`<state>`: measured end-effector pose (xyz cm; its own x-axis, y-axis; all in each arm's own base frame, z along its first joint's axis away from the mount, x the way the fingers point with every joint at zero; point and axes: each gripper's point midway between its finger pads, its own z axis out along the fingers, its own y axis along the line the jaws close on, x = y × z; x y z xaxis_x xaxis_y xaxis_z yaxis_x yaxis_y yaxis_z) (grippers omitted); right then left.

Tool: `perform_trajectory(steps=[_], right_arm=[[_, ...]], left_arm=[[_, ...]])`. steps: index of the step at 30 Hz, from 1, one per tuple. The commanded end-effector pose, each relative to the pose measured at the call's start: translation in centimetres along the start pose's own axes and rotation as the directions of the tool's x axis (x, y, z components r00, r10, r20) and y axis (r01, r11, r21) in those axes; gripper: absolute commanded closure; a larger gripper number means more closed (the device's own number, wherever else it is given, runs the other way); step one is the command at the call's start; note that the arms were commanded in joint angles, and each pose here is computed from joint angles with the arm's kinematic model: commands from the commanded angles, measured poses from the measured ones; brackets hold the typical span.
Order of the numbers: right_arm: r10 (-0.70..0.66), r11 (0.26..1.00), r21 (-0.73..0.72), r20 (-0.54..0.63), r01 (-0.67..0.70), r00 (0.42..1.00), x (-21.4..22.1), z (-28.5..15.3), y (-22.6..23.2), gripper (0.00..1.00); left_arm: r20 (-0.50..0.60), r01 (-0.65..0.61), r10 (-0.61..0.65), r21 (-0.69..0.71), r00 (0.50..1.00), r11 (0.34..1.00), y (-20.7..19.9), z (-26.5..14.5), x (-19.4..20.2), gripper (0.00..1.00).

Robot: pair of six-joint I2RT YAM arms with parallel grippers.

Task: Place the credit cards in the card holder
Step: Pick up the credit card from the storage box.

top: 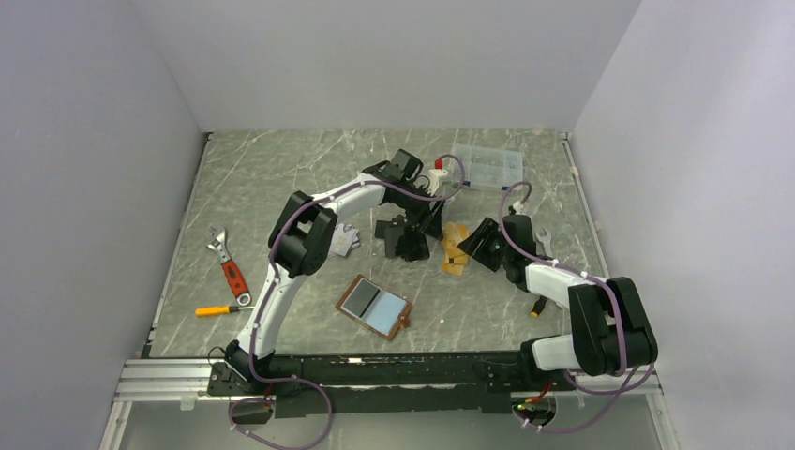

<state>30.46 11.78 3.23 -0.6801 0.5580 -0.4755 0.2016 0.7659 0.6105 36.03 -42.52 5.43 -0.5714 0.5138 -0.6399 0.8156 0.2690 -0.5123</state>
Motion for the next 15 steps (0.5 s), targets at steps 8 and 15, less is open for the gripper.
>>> perform_trajectory(steps=[8, 15], right_arm=[[-0.033, 0.999, 0.045, 0.051, 0.031, 0.998, -3.9, 2.2, 0.5, 0.43], [-0.014, 0.999, 0.029, 0.037, 0.013, 0.999, -2.9, 2.4, 0.1, 0.44]], left_arm=[[0.088, 0.093, -0.086, -0.079, 0.992, 0.993, 0.4, -0.9, -1.6, 0.33], [0.075, 0.071, -0.063, -0.108, 0.995, 0.992, 0.7, 0.6, -2.1, 0.35]])
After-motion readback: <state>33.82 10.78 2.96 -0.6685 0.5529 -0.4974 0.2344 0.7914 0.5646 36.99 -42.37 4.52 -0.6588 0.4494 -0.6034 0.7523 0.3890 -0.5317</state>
